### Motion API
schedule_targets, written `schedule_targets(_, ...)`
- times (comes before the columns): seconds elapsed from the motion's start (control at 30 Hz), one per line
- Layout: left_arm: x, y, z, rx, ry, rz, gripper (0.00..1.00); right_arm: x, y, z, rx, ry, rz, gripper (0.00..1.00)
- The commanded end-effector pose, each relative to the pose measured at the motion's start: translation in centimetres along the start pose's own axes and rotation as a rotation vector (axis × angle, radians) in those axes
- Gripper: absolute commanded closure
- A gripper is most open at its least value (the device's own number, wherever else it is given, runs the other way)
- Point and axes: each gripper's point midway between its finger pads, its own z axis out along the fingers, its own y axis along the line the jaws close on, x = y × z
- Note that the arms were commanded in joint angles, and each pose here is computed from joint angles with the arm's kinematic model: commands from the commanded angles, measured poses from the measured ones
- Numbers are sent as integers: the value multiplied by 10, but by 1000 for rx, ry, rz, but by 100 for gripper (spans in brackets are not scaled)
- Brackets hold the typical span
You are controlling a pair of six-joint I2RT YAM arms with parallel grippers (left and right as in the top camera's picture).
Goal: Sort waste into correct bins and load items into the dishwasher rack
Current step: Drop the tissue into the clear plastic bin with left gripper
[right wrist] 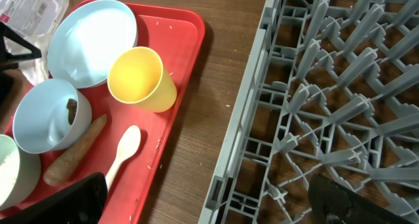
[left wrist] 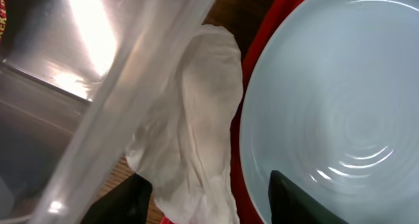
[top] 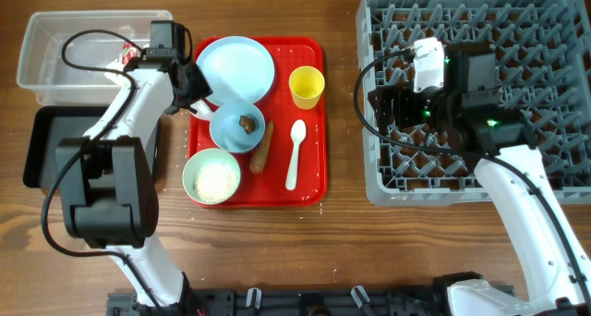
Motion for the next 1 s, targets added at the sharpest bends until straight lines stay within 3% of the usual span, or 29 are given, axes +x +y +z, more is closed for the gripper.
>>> schedule_targets(0.0, 14, 13, 19, -44, 39, -10, 41, -6, 3, 0, -17, -10, 7, 0)
schedule_targets(0.2, 17, 15, 27, -50, 52, -9, 49, -6, 3, 0, -17, -10, 8, 0)
schedule_targets(0.33, 17, 15, 28, -50, 51, -9, 73, -6, 3, 0, -17, -10, 8, 1)
schedule_targets(0.53, 14, 13, 28, -43, 38, -10, 95, -6, 3, 0, -17, -10, 8, 0)
schedule_targets(0.73, -1, 6, 11, -17, -9, -5, 96, -6, 3, 0, -17, -11, 8, 0)
schedule_targets(0.8, -10, 2, 2, -3, -35, -7, 89, -6, 3, 0, -17, -11, 8, 0)
schedule_targets(0.83, -13, 0, -2, 4, -48, -8, 80, -6, 3, 0, -17, -11, 8, 1)
schedule_targets(0.97, -19, -3, -12, 16, -70, -10, 77, -6, 3, 0, -17, -11, 8, 0)
